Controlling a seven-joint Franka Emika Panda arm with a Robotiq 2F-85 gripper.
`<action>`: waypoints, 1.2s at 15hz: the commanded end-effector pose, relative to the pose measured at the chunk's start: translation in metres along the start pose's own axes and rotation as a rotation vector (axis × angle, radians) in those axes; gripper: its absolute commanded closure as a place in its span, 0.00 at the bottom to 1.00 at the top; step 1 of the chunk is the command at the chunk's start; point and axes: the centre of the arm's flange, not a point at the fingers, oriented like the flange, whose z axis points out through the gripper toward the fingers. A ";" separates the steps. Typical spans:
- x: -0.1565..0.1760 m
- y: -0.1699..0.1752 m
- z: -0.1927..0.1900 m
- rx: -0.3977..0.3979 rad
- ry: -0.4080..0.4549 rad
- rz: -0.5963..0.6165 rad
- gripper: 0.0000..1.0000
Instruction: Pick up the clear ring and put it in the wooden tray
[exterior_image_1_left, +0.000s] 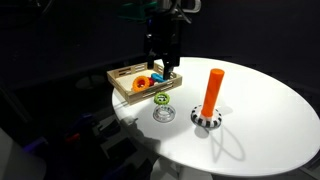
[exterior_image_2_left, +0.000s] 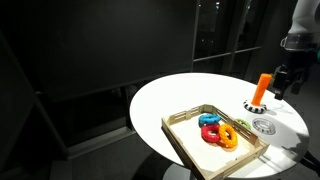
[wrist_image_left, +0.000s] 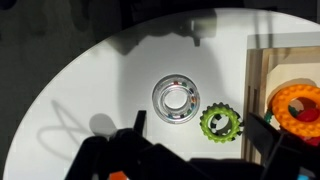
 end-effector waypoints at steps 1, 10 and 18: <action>0.015 0.005 0.028 -0.015 0.018 0.057 0.00; 0.023 0.026 0.093 -0.075 -0.009 0.148 0.00; 0.029 0.038 0.130 -0.128 0.003 0.226 0.00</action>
